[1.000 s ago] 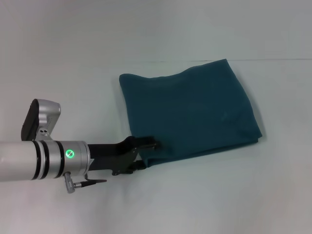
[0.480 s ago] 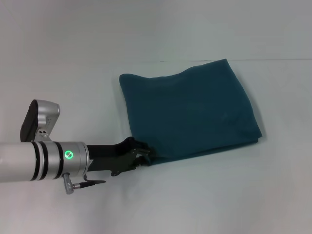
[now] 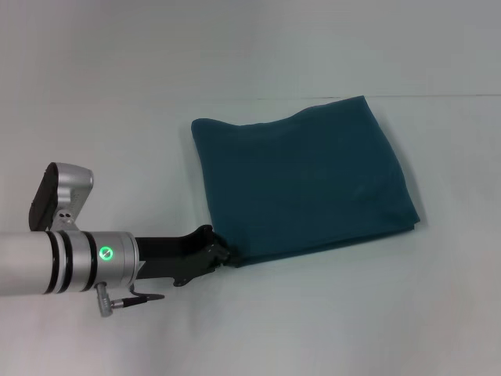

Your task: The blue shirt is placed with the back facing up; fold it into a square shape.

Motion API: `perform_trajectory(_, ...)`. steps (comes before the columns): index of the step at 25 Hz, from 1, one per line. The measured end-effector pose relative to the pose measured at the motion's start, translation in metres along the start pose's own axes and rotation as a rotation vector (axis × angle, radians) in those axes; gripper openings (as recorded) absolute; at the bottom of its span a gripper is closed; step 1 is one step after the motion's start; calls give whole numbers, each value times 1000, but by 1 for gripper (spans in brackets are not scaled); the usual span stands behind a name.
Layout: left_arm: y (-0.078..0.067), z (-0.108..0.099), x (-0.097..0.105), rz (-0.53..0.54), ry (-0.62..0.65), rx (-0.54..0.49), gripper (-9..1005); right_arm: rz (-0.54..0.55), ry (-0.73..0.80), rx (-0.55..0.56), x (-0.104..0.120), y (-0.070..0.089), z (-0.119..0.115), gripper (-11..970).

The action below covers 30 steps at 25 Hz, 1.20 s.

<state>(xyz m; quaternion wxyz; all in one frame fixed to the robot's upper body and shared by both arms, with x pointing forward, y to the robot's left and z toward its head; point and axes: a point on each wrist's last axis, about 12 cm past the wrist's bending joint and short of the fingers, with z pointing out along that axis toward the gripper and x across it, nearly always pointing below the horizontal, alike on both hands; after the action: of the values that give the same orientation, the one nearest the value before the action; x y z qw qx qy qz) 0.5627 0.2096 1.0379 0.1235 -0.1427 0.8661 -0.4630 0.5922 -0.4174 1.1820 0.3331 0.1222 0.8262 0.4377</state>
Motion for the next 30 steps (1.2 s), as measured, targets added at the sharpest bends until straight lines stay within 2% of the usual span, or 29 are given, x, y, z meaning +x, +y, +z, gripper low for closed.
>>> perform_trajectory(1, 0, 0, 0, 2, 0, 0, 29, 1, 0, 0, 0, 0, 0, 919)
perform_trajectory(5, 3, -5, 2, 18, 7, 7, 32, 7, 1, 1, 1, -1, -1, 919)
perform_trajectory(12, 14, -28, 3, 14, -7, 14, 36, 15, 3, 1, 2, -2, -1, 919)
perform_trajectory(22, 28, -47, 0, 8, 0, -26, 43, 25, 10, -3, 5, -4, 2, 918)
perform_trajectory(27, 29, -51, 0, 13, 5, -22, 46, 24, 11, -3, 5, -4, 1, 918)
perform_trajectory(30, 31, -61, 0, 19, 26, -15, 48, 23, 13, -3, 6, -4, 2, 918)
